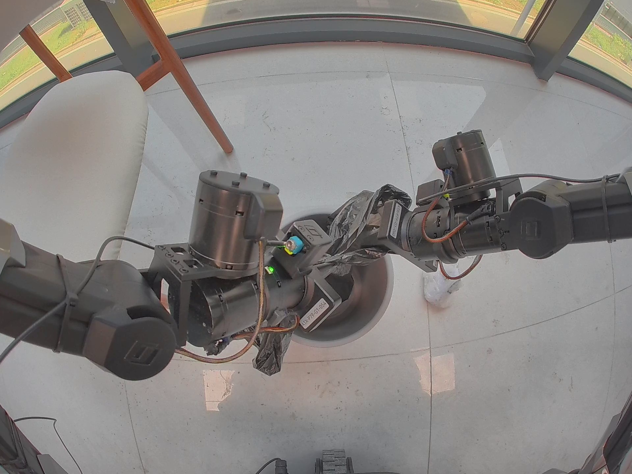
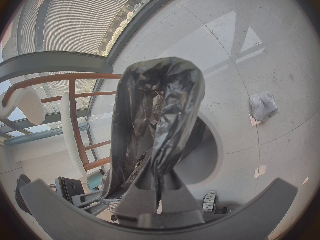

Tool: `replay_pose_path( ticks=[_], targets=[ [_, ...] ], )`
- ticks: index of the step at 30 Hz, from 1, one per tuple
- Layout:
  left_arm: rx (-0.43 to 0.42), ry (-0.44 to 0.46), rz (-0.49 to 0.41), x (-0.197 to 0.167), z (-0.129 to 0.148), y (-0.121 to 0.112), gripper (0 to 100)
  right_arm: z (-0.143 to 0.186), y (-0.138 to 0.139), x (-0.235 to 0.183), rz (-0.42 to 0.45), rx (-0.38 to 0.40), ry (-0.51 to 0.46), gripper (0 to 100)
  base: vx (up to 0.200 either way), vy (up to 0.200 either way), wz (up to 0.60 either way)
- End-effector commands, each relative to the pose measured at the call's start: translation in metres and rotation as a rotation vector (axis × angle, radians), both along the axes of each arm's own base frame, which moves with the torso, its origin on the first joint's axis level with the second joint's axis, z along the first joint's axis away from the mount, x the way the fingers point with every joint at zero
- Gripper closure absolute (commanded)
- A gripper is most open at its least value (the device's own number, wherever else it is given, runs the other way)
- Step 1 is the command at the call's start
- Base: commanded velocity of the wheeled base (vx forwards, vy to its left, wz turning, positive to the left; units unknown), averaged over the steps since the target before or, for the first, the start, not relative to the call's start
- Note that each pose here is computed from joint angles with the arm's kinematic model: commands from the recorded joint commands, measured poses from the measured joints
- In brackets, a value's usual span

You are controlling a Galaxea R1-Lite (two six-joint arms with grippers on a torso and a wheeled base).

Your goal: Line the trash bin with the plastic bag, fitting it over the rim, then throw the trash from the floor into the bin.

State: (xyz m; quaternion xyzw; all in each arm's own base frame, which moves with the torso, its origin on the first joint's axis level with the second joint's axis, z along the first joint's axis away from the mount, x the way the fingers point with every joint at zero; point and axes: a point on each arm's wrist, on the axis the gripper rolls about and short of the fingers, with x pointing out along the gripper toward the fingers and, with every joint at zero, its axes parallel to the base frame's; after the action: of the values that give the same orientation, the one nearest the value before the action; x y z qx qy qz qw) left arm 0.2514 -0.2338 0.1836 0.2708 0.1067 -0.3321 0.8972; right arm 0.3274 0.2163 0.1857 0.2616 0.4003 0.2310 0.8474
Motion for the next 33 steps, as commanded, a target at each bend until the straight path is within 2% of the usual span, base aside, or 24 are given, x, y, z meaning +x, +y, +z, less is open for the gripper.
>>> replay_pose_path(
  ticks=[1,17,23,24,27,30,33],
  targets=[
    [-0.001,0.002,-0.001,-0.003,0.0,0.002,100,0.0,0.001,-0.001,0.005,0.0,0.0,100,0.0,0.0,0.0],
    [-0.007,0.036,0.009,-0.002,-0.007,0.001,100,-0.002,-0.002,0.0,0.002,-0.014,-0.001,100,0.0,0.0,0.0],
    [0.01,0.058,-0.023,-0.004,-0.018,-0.014,100,-0.009,-0.014,0.003,-0.008,-0.047,0.004,100,0.0,0.0,0.0],
    [0.007,0.057,-0.032,-0.003,-0.018,-0.02,100,-0.016,-0.021,0.003,-0.002,-0.081,0.005,100,0.0,0.0,0.0],
    [0.007,0.068,-0.04,-0.004,-0.023,-0.027,100,-0.021,-0.027,0.002,0.005,-0.107,0.008,100,0.0,0.0,0.0],
    [0.002,0.067,-0.004,-0.001,-0.023,-0.027,100,-0.017,-0.024,0.002,0.023,-0.109,-0.018,100,0.0,0.0,0.0],
    [-0.012,0.054,0.022,0.006,-0.018,-0.021,100,-0.009,-0.015,0.006,0.035,-0.07,-0.083,100,0.0,0.0,0.0]
  ],
)
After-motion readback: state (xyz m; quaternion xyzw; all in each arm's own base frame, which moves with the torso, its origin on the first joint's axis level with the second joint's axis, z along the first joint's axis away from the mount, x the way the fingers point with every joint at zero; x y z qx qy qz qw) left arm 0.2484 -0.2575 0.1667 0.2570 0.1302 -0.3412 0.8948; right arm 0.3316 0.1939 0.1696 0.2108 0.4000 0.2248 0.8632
